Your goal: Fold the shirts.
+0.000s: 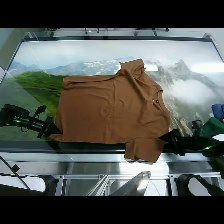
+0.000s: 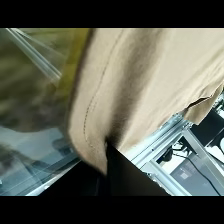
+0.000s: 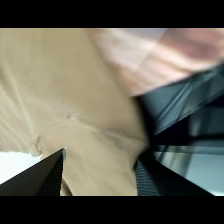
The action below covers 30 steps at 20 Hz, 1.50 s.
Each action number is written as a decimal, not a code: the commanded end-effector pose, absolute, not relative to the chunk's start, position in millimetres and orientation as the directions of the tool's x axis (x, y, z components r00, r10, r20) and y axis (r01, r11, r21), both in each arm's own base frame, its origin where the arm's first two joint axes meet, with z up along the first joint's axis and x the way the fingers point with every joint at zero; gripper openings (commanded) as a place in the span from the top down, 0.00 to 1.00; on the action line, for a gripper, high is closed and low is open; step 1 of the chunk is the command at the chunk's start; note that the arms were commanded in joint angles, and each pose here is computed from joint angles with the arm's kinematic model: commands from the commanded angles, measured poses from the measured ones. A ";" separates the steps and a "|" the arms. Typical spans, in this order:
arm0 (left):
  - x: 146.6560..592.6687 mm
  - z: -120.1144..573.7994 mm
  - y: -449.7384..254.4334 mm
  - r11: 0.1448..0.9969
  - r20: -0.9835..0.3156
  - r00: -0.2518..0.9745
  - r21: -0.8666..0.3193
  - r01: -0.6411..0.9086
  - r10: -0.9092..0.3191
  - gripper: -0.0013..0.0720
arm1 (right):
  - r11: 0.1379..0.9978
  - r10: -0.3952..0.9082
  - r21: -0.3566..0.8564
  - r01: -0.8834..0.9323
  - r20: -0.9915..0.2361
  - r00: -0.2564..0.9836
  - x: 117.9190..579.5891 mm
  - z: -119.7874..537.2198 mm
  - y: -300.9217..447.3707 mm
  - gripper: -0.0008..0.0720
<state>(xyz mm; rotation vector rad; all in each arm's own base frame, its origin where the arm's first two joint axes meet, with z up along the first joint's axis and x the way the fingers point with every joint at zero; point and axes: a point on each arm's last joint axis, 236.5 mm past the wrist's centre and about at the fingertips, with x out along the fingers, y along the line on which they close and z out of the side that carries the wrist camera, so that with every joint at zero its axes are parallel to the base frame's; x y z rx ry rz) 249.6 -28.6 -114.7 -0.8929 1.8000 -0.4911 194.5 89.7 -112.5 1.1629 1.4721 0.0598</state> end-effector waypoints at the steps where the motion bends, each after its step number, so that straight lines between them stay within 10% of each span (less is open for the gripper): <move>1: 248.9 -113.2 -29.2 0.639 -0.609 -0.206 -0.687 -0.346 -0.766 0.95 | 0.516 0.690 0.681 0.520 -0.690 0.219 209.8 -109.5 124.3 0.29; 10: 246.6 -110.5 -30.6 0.632 -0.597 -0.216 -0.692 -0.348 -0.772 0.95 | 0.447 0.790 0.841 0.306 -0.532 0.307 221.4 -47.2 154.0 0.88; 17: 331.7 46.7 -55.3 0.370 -0.367 0.130 -0.929 -0.001 -0.921 0.95 | 0.354 0.797 0.930 -0.103 -0.243 0.554 259.2 90.7 159.3 0.96; 22: 316.9 279.0 -77.6 0.332 -0.180 0.292 -0.698 0.635 -0.939 0.95 | 0.394 0.696 0.630 -0.669 0.271 0.665 244.8 336.1 128.1 0.96; 30: 216.4 426.0 -129.1 0.569 -0.247 0.531 -0.116 0.814 -0.811 0.95 | 0.783 0.546 0.062 -0.619 0.410 0.731 176.2 510.6 125.6 0.96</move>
